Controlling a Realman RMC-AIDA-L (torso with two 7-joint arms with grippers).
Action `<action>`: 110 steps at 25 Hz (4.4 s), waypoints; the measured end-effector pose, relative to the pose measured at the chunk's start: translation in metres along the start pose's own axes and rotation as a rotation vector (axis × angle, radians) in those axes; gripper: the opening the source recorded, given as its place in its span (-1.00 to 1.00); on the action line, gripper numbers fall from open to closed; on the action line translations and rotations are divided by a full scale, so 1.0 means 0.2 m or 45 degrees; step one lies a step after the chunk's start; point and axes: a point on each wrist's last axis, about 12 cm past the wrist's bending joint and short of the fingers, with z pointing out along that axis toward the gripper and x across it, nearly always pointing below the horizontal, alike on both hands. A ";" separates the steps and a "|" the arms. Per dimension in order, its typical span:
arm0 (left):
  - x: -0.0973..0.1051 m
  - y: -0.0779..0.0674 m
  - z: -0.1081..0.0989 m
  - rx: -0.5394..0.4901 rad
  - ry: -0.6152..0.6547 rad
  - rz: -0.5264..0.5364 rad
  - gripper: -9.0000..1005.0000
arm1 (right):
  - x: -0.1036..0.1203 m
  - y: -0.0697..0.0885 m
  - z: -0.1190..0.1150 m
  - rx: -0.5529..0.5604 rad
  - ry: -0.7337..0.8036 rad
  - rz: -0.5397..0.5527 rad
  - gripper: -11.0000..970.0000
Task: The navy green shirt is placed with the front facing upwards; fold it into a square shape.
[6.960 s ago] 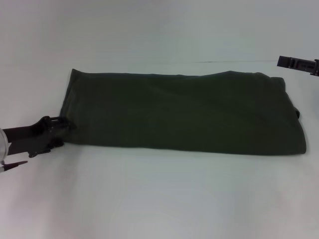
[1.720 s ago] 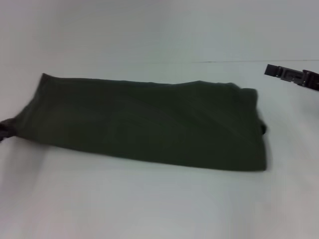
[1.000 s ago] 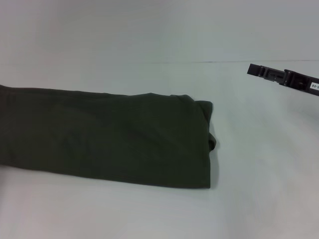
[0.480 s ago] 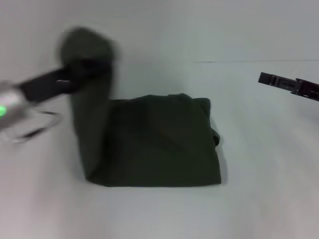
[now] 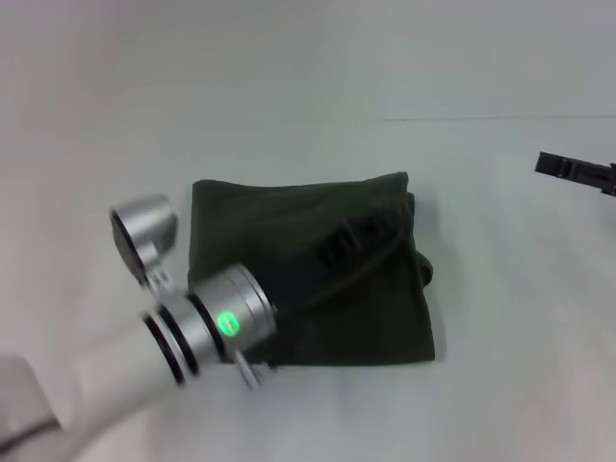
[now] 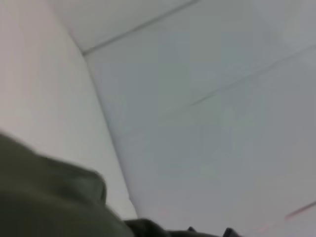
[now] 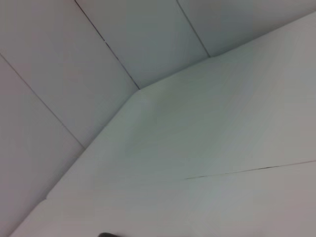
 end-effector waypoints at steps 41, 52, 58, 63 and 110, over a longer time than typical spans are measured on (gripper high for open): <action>-0.25 -0.03 -0.77 0.096 0.211 0.986 0.81 | 0.10 0.21 0.33 -0.125 0.575 0.396 0.91; -0.26 -0.02 -0.77 0.071 0.239 0.999 0.81 | 0.13 0.22 0.39 -0.092 0.534 0.412 0.91; -0.25 -0.02 -0.77 0.071 0.237 0.998 0.81 | 0.16 0.25 0.48 -0.038 0.483 0.367 0.91; -0.26 -0.01 -0.76 0.053 0.234 0.993 0.81 | 0.18 0.27 0.53 -0.022 0.462 0.345 0.91; -0.27 0.00 -0.71 0.047 0.223 0.985 0.81 | 0.26 0.28 0.56 -0.017 0.465 0.369 0.75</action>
